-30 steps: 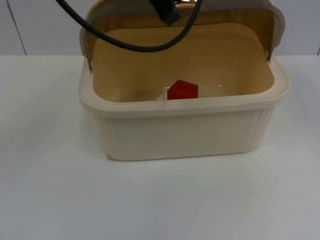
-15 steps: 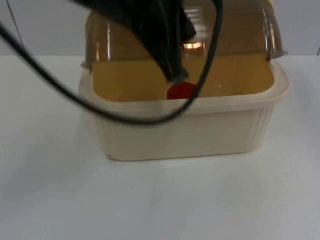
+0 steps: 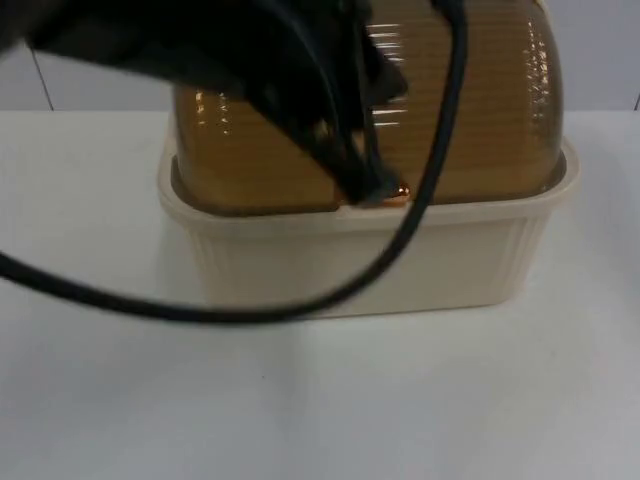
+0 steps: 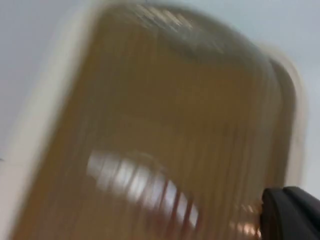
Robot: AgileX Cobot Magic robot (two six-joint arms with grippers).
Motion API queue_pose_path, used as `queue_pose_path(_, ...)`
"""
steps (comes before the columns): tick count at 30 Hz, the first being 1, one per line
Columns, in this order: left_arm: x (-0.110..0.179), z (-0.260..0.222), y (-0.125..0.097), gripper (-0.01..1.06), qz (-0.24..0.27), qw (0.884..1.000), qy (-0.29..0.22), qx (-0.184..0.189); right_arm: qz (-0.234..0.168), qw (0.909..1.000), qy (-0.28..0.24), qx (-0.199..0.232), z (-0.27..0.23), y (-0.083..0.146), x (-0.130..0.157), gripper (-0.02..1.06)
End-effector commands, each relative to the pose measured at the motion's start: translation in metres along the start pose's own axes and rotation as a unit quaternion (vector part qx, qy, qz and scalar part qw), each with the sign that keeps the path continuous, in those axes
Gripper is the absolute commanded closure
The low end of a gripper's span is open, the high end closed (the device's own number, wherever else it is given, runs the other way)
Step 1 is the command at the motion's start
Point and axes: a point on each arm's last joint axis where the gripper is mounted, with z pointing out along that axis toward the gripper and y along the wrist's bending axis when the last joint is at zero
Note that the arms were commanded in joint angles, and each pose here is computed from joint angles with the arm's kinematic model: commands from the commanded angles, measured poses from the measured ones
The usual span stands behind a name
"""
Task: Open the box lid with the left hand, place the block into the box with the right hand, then close the box lid with the left hand.
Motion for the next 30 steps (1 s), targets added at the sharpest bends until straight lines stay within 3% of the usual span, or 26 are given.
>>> queue_pose_path(1, -0.011, -0.022, 0.015, 1.05, -0.076, 0.996, -0.032, -0.036, -0.001, 1.0000, -0.004, -0.002, 0.000, 0.001, -0.001, 0.00)
queue_pose_path(3, -0.015, -0.033, 0.022, 1.05, -0.103, 0.992, -0.047, -0.051, 0.001, 1.0000, -0.005, -0.003, 0.000, 0.001, -0.001, 0.00)
queue_pose_path(5, -0.017, -0.051, 0.042, 1.05, -0.139, 0.982, -0.069, -0.105, 0.002, 1.0000, -0.008, -0.003, 0.000, 0.001, -0.001, 0.00)
queue_pose_path(7, -0.015, -0.069, 0.063, 1.05, -0.193, 0.962, -0.087, -0.173, 0.003, 0.9999, -0.009, -0.004, 0.000, 0.001, -0.002, 0.00)
queue_pose_path(8, -0.015, -0.069, 0.063, 1.05, -0.193, 0.962, -0.087, -0.173, 0.003, 0.9999, -0.009, -0.004, 0.000, 0.001, -0.002, 0.00)
queue_pose_path(11, -0.002, -0.096, 0.092, 1.05, -0.310, 0.906, -0.099, -0.269, 0.004, 0.9999, -0.009, -0.004, 0.000, 0.001, -0.002, 0.00)
queue_pose_path(13, 0.008, -0.113, 0.108, 1.05, -0.348, 0.873, -0.102, -0.326, 0.004, 0.9999, -0.009, -0.004, 0.000, 0.001, -0.002, 0.00)
queue_pose_path(14, 0.008, -0.113, 0.108, 1.05, -0.348, 0.873, -0.102, -0.326, 0.004, 0.9999, -0.009, -0.004, 0.000, 0.001, -0.002, 0.00)
queue_pose_path(15, 0.012, -0.122, 0.114, 1.05, -0.353, 0.861, -0.103, -0.352, 0.007, 0.9999, -0.009, -0.004, 0.000, 0.001, -0.002, 0.00)
queue_pose_path(16, 0.014, -0.130, 0.119, 1.05, -0.344, 0.859, -0.102, -0.366, 0.012, 0.9999, -0.009, -0.004, 0.000, 0.001, -0.002, 0.00)
queue_pose_path(17, 0.017, -0.137, 0.123, 1.05, -0.331, 0.860, -0.098, -0.376, 0.014, 0.9998, -0.009, -0.004, 0.000, 0.001, -0.002, 0.00)
queue_pose_path(18, 0.018, -0.142, 0.126, 1.05, -0.314, 0.869, -0.095, -0.370, 0.015, 0.9998, -0.009, -0.004, 0.000, 0.001, -0.002, 0.00)
queue_pose_path(19, 0.017, -0.146, 0.126, 1.05, -0.311, 0.878, -0.103, -0.349, 0.015, 0.9998, -0.009, -0.004, 0.000, 0.001, -0.002, 0.00)
queue_pose_path(20, 0.017, -0.146, 0.126, 1.05, -0.311, 0.878, -0.103, -0.349, 0.015, 0.9998, -0.009, -0.004, 0.000, 0.001, -0.002, 0.00)
queue_pose_path(22, 0.019, -0.154, 0.127, 1.05, -0.320, 0.887, -0.118, -0.313, 0.015, 0.9998, -0.009, -0.004, 0.000, 0.001, -0.002, 0.00)
queue_pose_path(24, 0.025, -0.161, 0.132, 1.05, -0.373, 0.870, -0.136, -0.292, 0.015, 0.9998, -0.010, -0.004, 0.000, 0.001, -0.002, 0.00)
queue_pose_path(25, 0.025, -0.161, 0.132, 1.05, -0.373, 0.870, -0.136, -0.292, 0.015, 0.9998, -0.010, -0.004, 0.000, 0.001, -0.002, 0.00)
queue_pose_path(27, 0.036, -0.167, 0.142, 1.05, -0.415, 0.845, -0.141, -0.307, 0.015, 0.9998, -0.010, -0.004, 0.000, 0.001, -0.002, 0.00)
queue_pose_path(30, 0.047, -0.172, 0.150, 1.05, -0.430, 0.836, -0.139, -0.311, 0.015, 0.9998, -0.010, -0.004, 0.000, 0.001, -0.002, 0.00)
